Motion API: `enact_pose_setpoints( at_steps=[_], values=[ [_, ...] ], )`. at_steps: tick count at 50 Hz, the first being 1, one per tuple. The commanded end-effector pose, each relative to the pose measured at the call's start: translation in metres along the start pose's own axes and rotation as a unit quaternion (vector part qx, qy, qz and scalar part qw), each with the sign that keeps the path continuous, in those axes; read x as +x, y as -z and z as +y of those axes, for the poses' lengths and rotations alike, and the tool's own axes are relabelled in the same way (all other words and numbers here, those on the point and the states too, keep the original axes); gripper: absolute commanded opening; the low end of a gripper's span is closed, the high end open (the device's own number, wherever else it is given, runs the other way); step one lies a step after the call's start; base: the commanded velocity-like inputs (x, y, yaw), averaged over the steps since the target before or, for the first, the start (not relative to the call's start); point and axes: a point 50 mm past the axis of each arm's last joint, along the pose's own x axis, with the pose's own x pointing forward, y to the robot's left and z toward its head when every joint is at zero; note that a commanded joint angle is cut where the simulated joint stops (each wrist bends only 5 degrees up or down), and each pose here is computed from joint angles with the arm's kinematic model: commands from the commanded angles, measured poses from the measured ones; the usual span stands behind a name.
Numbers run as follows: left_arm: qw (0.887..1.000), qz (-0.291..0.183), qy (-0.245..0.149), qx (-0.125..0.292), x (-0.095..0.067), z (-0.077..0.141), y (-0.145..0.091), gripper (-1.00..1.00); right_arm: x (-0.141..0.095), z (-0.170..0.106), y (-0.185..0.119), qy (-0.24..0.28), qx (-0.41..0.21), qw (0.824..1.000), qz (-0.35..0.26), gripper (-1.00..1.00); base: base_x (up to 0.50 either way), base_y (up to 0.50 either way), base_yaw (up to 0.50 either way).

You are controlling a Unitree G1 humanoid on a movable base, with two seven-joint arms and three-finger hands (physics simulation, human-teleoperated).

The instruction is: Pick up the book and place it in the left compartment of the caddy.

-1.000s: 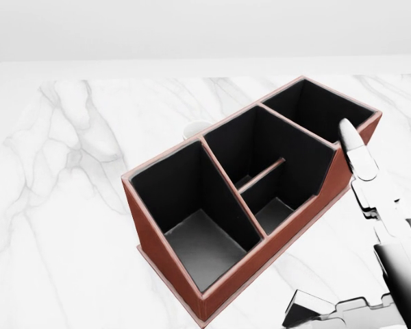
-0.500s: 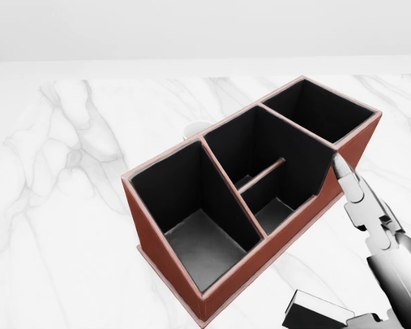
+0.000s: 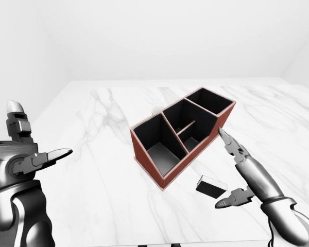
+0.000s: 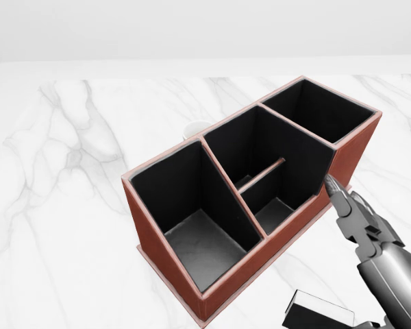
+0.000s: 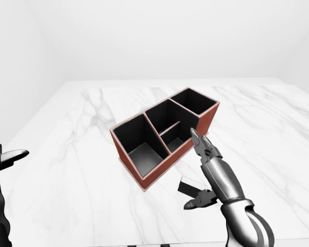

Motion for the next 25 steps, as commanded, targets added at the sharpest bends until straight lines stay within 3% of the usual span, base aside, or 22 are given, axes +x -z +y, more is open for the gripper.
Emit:
enact_pose_setpoints(
  at_steps=[1,25],
  values=[
    [1.0,0.006,0.001,0.001,0.0,-0.001,0.004,1.0,0.002,0.0,0.004,-0.001,-0.017,1.0,0.018,1.0,0.0,0.0,0.0],
    [1.0,0.004,0.001,0.001,0.0,-0.002,0.002,1.0,0.001,0.005,0.022,-0.013,-0.02,0.997,0.069,1.0,0.0,0.0,0.0]
  ],
)
